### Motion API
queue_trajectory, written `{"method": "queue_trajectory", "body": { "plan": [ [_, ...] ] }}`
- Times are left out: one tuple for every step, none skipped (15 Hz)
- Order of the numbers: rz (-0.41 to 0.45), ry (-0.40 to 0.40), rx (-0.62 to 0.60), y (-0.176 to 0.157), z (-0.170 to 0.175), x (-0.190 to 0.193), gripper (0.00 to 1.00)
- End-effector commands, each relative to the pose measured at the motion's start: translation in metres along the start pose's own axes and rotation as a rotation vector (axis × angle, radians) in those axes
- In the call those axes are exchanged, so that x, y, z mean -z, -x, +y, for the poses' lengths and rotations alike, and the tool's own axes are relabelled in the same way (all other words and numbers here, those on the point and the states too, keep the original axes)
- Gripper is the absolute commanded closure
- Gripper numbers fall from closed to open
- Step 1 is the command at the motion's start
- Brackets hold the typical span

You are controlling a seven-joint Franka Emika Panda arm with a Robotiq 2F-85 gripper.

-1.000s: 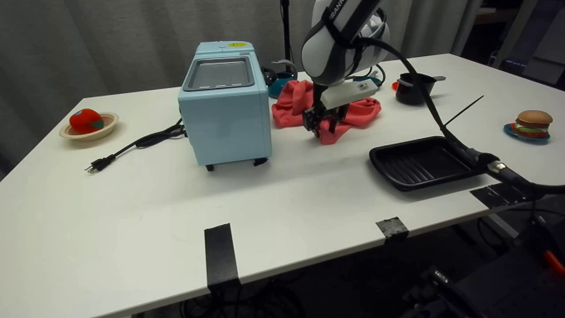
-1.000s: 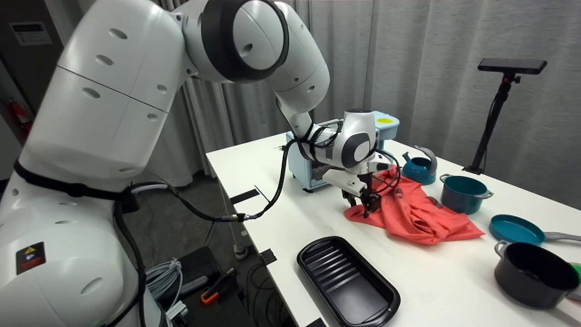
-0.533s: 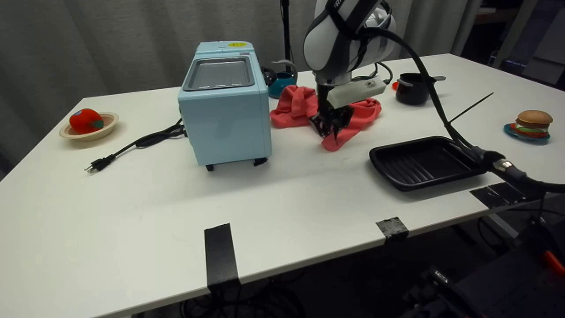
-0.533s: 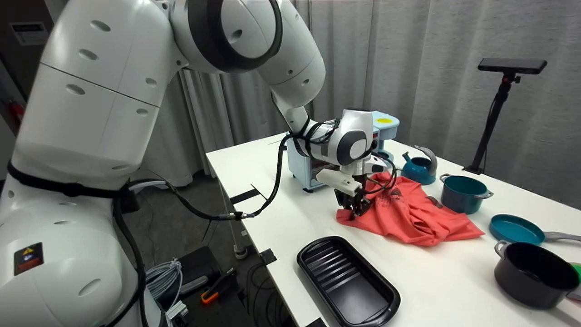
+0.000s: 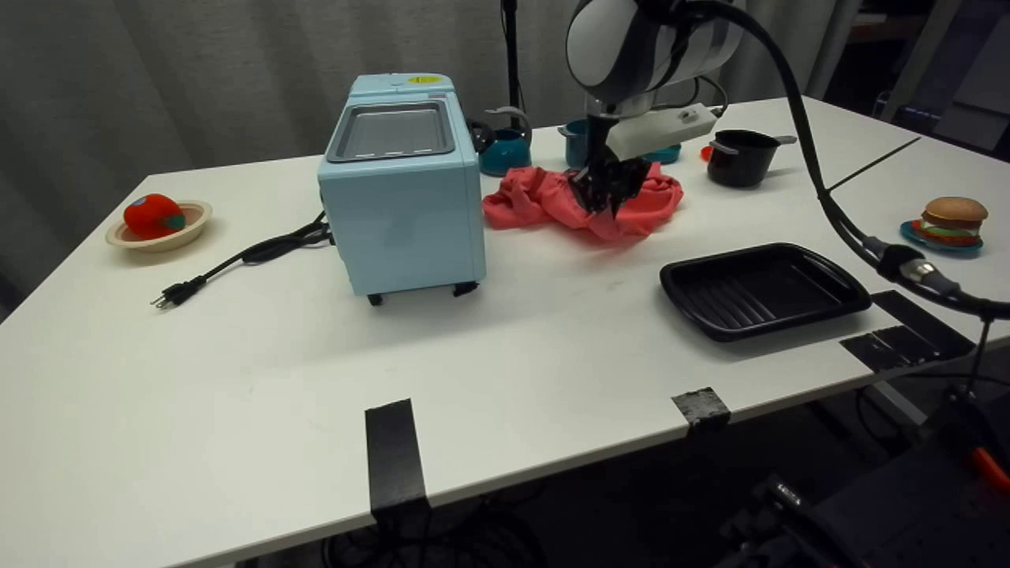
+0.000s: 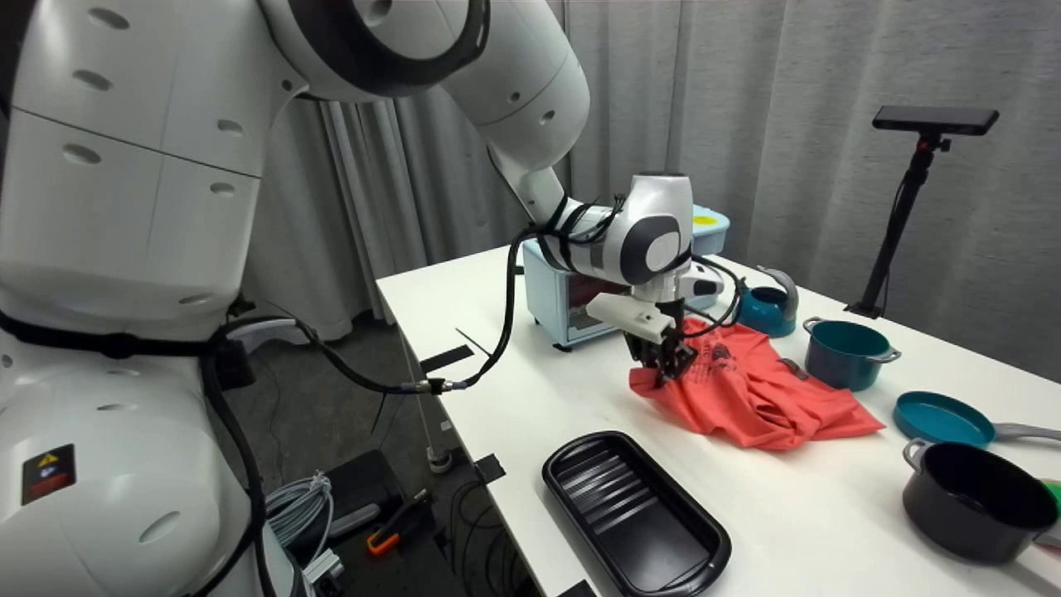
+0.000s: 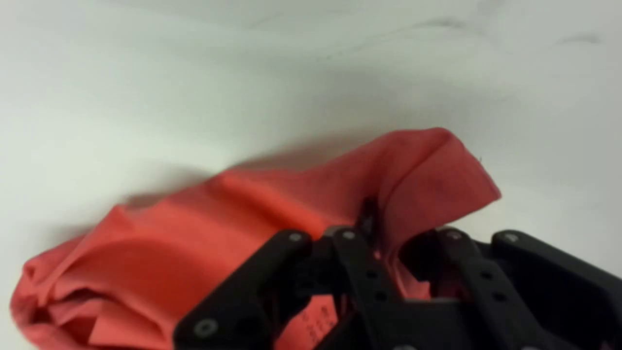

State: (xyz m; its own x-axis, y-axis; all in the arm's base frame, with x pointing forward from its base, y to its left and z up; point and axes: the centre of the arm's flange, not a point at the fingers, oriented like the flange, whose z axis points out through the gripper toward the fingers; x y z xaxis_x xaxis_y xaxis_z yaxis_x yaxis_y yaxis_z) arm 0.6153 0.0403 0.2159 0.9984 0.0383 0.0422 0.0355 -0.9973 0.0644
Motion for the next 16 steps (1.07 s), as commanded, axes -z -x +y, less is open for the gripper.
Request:
{"method": "queue_trajectory", "body": {
  "plan": [
    [0.123, 0.030, -0.023, -0.020, 0.013, 0.044, 0.97],
    [0.155, 0.039, -0.037, -0.028, 0.017, 0.053, 0.97],
    [0.186, 0.054, -0.052, -0.036, 0.021, 0.061, 0.97],
    [0.220, 0.072, -0.074, -0.046, 0.026, 0.066, 0.97],
    [0.247, 0.091, -0.095, -0.054, 0.031, 0.071, 0.97],
    [0.274, 0.115, -0.120, -0.063, 0.037, 0.075, 0.97],
    [0.301, 0.140, -0.150, -0.071, 0.044, 0.078, 0.97],
    [0.328, 0.167, -0.177, -0.078, 0.050, 0.081, 0.97],
    [0.356, 0.201, -0.209, -0.085, 0.057, 0.082, 0.97],
    [0.382, 0.229, -0.237, -0.093, 0.065, 0.086, 0.97],
    [0.404, 0.263, -0.266, -0.102, 0.073, 0.087, 0.97],
    [0.421, 0.292, -0.292, -0.108, 0.078, 0.087, 0.97],
    [0.439, 0.326, -0.318, -0.114, 0.084, 0.086, 0.97],
    [0.456, 0.361, -0.340, -0.121, 0.089, 0.087, 0.97],
    [0.468, 0.391, -0.362, -0.126, 0.092, 0.085, 0.97],
    [0.473, 0.414, -0.384, -0.130, 0.096, 0.084, 0.79]
  ]
}}
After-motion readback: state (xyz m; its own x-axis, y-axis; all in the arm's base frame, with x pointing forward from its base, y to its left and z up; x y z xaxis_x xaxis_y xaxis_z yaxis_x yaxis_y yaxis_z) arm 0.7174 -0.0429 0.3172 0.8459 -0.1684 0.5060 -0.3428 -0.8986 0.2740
